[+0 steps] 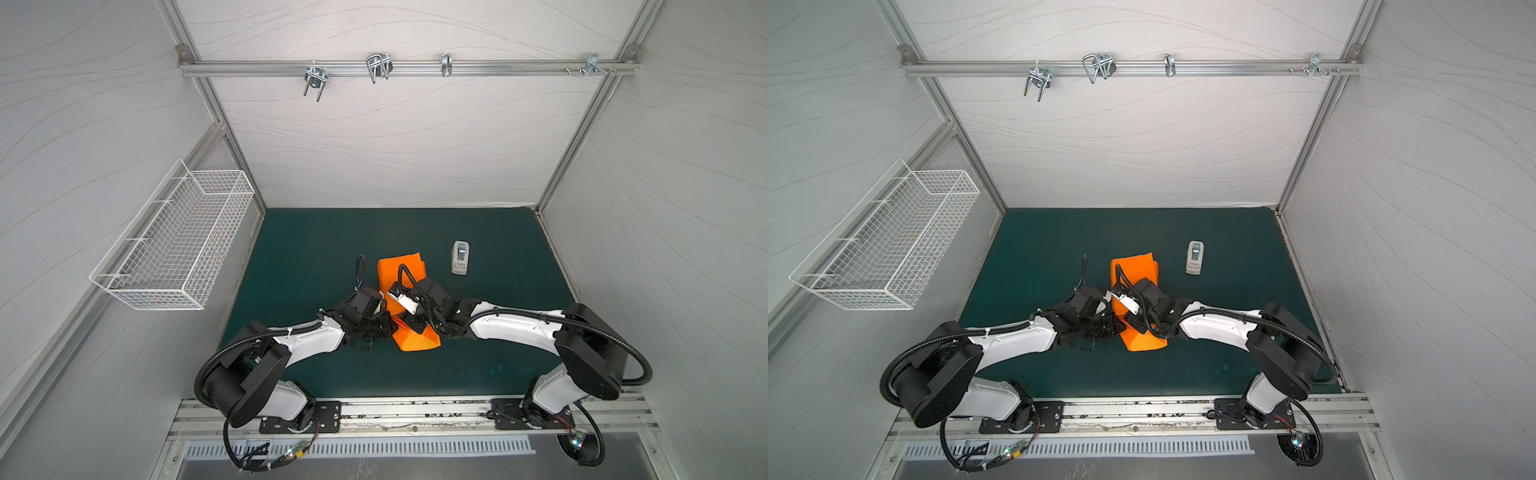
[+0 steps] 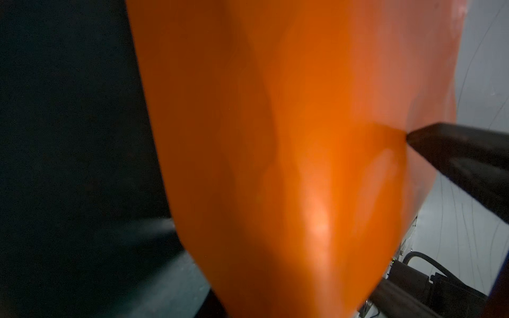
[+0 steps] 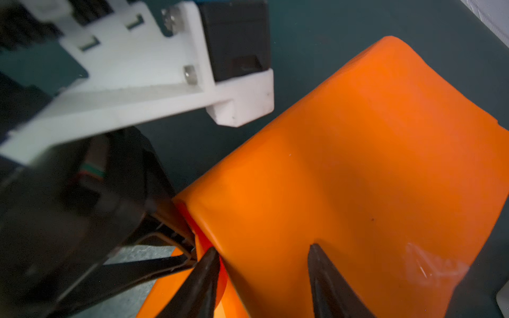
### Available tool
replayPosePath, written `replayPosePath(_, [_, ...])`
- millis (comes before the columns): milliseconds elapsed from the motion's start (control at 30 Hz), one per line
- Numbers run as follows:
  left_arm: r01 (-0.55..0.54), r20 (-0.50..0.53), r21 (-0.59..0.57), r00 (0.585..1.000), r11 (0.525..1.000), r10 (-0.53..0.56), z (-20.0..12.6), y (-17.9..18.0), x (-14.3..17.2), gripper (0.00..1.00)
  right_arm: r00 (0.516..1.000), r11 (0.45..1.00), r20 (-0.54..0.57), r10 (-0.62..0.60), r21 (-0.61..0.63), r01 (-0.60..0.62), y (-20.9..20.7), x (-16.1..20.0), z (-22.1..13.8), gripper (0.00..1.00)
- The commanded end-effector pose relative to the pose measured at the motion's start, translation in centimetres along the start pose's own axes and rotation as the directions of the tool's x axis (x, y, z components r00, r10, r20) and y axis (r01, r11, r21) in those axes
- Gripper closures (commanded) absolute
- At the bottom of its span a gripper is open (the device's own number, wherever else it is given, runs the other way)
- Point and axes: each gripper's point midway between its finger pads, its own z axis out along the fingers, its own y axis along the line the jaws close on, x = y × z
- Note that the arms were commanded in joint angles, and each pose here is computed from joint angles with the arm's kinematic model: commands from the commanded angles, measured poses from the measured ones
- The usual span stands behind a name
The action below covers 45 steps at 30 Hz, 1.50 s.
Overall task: Wrap a gift box in wrapping paper
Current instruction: Fold the wrapping paper for the gift box.
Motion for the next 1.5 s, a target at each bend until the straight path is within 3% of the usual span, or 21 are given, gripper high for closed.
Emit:
replayPosePath(0, [0.025, 0.061, 0.004, 0.998, 1.0, -0.026, 0.2, -0.1, -1.0, 0.8, 0.982, 0.997, -0.187, 0.018, -0.071, -0.031, 1.9, 5.6, 0.7, 0.49])
replayPosePath(567, [0.058, 0.089, -0.034, 0.995, 0.998, -0.054, 0.9, 0.4, -0.5, 0.79, 0.984, 0.996, -0.178, 0.031, -0.08, -0.046, 2.3, 4.9, 0.1, 0.53])
replayPosePath(867, [0.051, 0.1, -0.028, 0.994, 0.998, -0.048, 0.6, 0.1, -0.7, 0.79, 0.995, 0.999, -0.096, 0.036, -0.023, -0.038, 1.1, 3.3, -2.3, 0.33])
replayPosePath(1233, [0.037, 0.085, -0.007, 0.996, 0.999, -0.037, 0.8, -0.7, -0.8, 0.79, 0.995, 0.994, -0.014, -0.098, 0.053, 0.099, -0.1, 2.9, -2.7, 0.23])
replayPosePath(1467, [0.038, 0.083, 0.004, 0.996, 0.999, -0.038, 0.9, -1.0, -0.8, 0.79, 0.989, 0.989, 0.001, -0.145, 0.012, 0.145, 0.6, 2.4, -2.1, 0.15])
